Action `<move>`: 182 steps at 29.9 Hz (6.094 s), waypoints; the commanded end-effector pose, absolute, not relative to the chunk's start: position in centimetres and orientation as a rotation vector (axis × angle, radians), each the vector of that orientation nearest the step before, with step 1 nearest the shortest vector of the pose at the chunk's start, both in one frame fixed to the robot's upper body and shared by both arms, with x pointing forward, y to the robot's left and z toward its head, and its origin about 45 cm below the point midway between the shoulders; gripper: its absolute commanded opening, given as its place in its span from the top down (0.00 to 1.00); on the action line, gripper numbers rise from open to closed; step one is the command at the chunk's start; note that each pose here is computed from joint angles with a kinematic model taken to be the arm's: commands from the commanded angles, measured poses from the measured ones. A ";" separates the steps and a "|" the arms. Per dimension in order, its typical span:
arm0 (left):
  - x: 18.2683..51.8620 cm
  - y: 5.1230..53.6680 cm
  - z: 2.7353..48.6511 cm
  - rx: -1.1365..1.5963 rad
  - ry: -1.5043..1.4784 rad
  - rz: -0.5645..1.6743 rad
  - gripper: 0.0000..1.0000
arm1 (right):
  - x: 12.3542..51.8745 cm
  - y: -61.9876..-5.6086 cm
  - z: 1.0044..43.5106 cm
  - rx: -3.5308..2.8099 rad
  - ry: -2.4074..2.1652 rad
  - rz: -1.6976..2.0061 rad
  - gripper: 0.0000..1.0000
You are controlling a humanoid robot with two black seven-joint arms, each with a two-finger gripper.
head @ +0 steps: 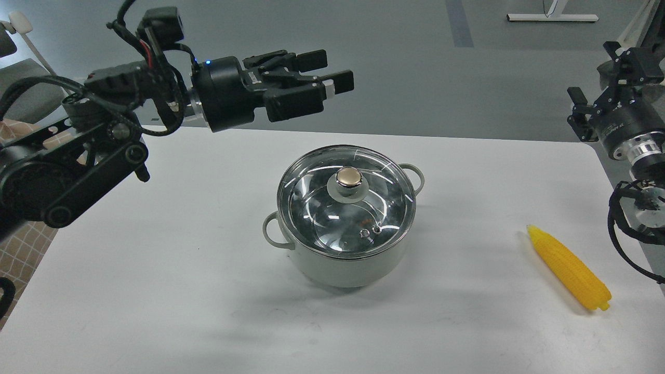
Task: Open pot and put corn in
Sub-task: 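Lower the left gripper onto the brass knob of the glass lid, then close the left gripper on the lid knob, then lift the glass lid off the pot and swing it aside, then lower the glass lid onto the table beside the pot, then open the left gripper, raise it away from the lid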
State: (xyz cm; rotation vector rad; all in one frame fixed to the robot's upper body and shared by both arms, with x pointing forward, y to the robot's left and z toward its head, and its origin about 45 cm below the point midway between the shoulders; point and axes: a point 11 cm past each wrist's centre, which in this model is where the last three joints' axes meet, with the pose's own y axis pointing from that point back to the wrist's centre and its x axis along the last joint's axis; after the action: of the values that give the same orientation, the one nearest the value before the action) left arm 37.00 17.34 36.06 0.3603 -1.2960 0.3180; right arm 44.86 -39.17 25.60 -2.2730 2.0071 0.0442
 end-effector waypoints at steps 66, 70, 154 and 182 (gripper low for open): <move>35.1 15.7 21.3 0.543 -1.330 0.190 0.52 | 43.4 -40.1 23.2 -2.278 2.055 0.101 0.00; 35.1 15.5 21.3 0.538 -1.329 0.190 0.68 | 43.4 -40.1 23.2 -2.278 2.055 0.101 0.00; 26.8 43.1 8.8 1.085 -1.041 0.720 0.62 | 43.0 -40.2 22.5 -2.285 2.060 0.118 0.00; 35.1 42.4 26.2 0.629 -0.876 1.176 0.14 | 41.4 -39.0 25.7 -2.718 1.898 -0.352 0.00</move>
State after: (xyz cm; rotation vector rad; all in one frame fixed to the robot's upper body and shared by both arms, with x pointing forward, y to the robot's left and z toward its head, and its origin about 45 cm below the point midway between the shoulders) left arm 33.57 43.20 23.23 0.7625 -0.9986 1.1070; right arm 42.23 -39.73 24.89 -2.5635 1.9757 -0.1801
